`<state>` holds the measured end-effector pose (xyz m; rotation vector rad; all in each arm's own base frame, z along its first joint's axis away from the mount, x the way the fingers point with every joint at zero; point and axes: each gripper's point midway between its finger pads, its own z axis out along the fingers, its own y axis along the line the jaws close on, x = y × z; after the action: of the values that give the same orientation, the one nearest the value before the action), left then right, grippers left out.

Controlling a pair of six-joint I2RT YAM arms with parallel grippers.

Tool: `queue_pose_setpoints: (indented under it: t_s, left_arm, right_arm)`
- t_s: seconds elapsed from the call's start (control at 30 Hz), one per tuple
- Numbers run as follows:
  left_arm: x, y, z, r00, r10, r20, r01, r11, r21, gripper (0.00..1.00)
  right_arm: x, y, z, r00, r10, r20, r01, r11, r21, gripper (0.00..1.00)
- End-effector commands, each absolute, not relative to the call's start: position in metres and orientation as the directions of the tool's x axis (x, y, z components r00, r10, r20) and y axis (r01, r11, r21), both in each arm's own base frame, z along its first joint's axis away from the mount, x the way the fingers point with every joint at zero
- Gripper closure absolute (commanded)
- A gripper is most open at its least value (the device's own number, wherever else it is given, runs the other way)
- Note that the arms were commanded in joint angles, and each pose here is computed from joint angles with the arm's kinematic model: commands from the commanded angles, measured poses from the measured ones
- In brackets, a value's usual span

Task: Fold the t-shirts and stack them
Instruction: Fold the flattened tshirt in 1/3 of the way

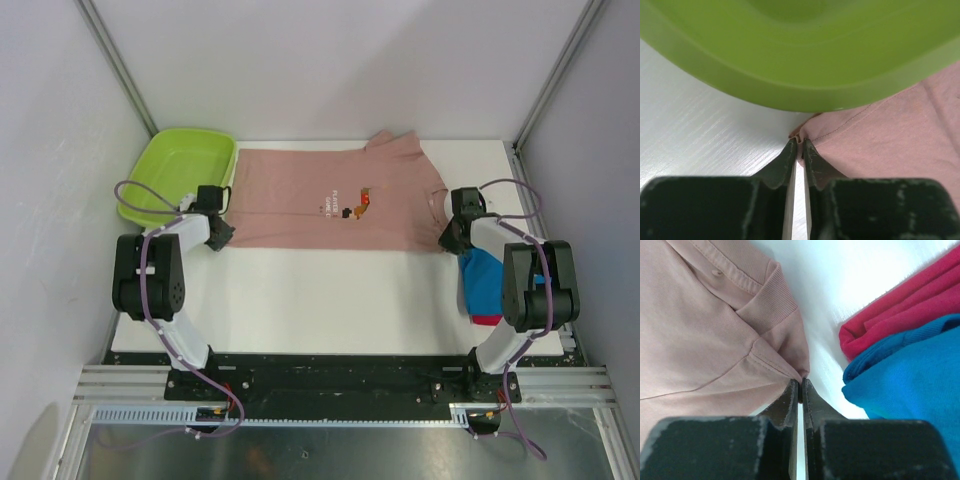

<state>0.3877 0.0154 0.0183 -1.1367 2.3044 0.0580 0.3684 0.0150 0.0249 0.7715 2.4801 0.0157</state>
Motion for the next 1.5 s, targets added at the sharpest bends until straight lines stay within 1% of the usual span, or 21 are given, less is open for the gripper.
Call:
queue_pose_setpoints:
  t_s: [0.0, 0.07, 0.17, 0.47, 0.7, 1.23, 1.47]
  left_arm:
    - [0.388, 0.027, 0.019, -0.489, -0.689, -0.535, -0.746, 0.648, -0.153, 0.91]
    - [0.388, 0.028, 0.024, -0.486, -0.684, -0.544, -0.742, 0.651, -0.156, 0.97]
    - [0.385, 0.03, 0.03, -0.481, -0.677, -0.557, -0.74, 0.654, -0.156, 1.0]
    - [0.358, 0.036, 0.039, -0.483, -0.665, -0.57, -0.751, 0.649, -0.121, 1.0]
    - [0.329, 0.038, 0.04, -0.488, -0.672, -0.557, -0.766, 0.636, -0.097, 1.0]
    - [0.245, 0.045, 0.035, -0.487, -0.672, -0.558, -0.792, 0.609, -0.043, 1.0]
    - [0.22, 0.053, 0.032, -0.453, -0.705, -0.546, -0.83, 0.557, -0.032, 1.0]
  right_arm:
    - [0.374, 0.004, 0.041, -0.682, 0.508, -0.526, 0.535, 0.837, 0.116, 1.0]
    - [0.37, 0.004, 0.042, -0.686, 0.51, -0.518, 0.538, 0.836, 0.11, 1.0]
    - [0.364, 0.007, 0.042, -0.698, 0.52, -0.491, 0.539, 0.834, 0.116, 1.0]
    - [0.335, 0.009, 0.039, -0.726, 0.56, -0.398, 0.57, 0.815, 0.107, 1.0]
    - [0.308, 0.014, 0.052, -0.714, 0.613, -0.337, 0.598, 0.785, 0.16, 1.0]
    - [0.208, 0.017, 0.052, -0.657, 0.721, -0.22, 0.701, 0.692, 0.172, 1.0]
    - [0.179, 0.02, 0.05, -0.636, 0.75, -0.182, 0.734, 0.661, 0.158, 1.0]
